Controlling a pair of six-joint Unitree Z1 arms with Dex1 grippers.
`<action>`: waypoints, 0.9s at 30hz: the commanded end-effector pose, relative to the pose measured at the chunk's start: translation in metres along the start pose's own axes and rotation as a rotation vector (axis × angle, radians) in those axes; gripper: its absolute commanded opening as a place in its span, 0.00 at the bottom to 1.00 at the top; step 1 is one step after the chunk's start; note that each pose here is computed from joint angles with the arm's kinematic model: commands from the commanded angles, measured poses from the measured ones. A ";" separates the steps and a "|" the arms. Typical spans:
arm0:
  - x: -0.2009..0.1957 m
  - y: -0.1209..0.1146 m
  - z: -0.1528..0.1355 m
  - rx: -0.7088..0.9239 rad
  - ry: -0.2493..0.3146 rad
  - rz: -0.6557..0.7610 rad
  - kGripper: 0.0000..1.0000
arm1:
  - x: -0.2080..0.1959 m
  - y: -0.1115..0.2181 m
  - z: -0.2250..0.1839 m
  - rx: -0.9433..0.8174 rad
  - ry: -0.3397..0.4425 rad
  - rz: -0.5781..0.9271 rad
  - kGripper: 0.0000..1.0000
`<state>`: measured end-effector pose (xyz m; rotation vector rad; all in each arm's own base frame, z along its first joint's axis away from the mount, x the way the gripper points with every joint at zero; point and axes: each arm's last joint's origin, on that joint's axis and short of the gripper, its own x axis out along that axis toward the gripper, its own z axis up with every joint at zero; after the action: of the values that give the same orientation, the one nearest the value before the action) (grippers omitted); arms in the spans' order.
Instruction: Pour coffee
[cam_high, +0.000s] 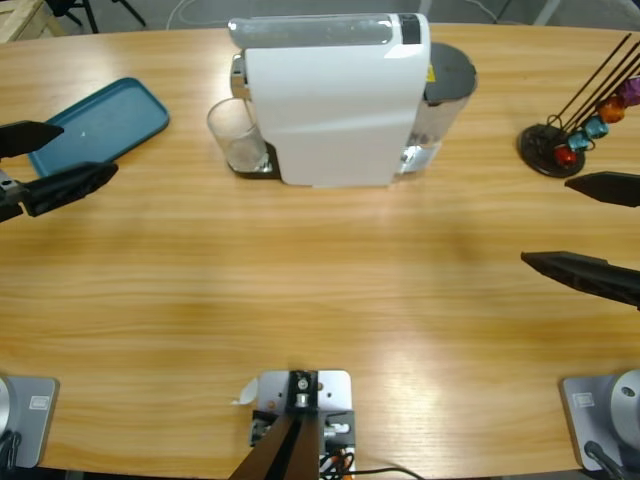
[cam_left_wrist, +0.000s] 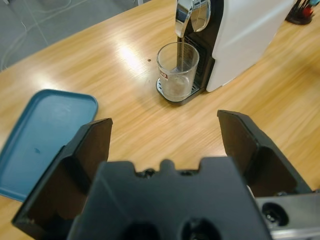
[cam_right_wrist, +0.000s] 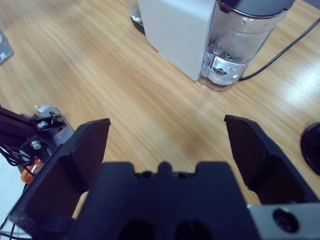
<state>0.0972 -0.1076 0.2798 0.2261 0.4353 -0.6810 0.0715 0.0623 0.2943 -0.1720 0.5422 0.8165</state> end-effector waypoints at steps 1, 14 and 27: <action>0.016 -0.003 -0.006 0.166 0.047 0.033 0.93 | 0.005 0.001 -0.011 0.019 0.035 0.023 1.00; 0.016 -0.003 -0.010 0.132 0.062 0.039 0.95 | 0.005 0.001 -0.012 0.024 0.035 0.023 1.00; 0.015 -0.002 -0.013 0.136 0.067 0.051 0.95 | 0.007 0.001 -0.012 0.034 0.037 0.021 1.00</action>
<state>0.1042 -0.1135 0.2759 0.3595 0.4005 -0.6541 0.0715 0.0623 0.2935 -0.1564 0.5487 0.8118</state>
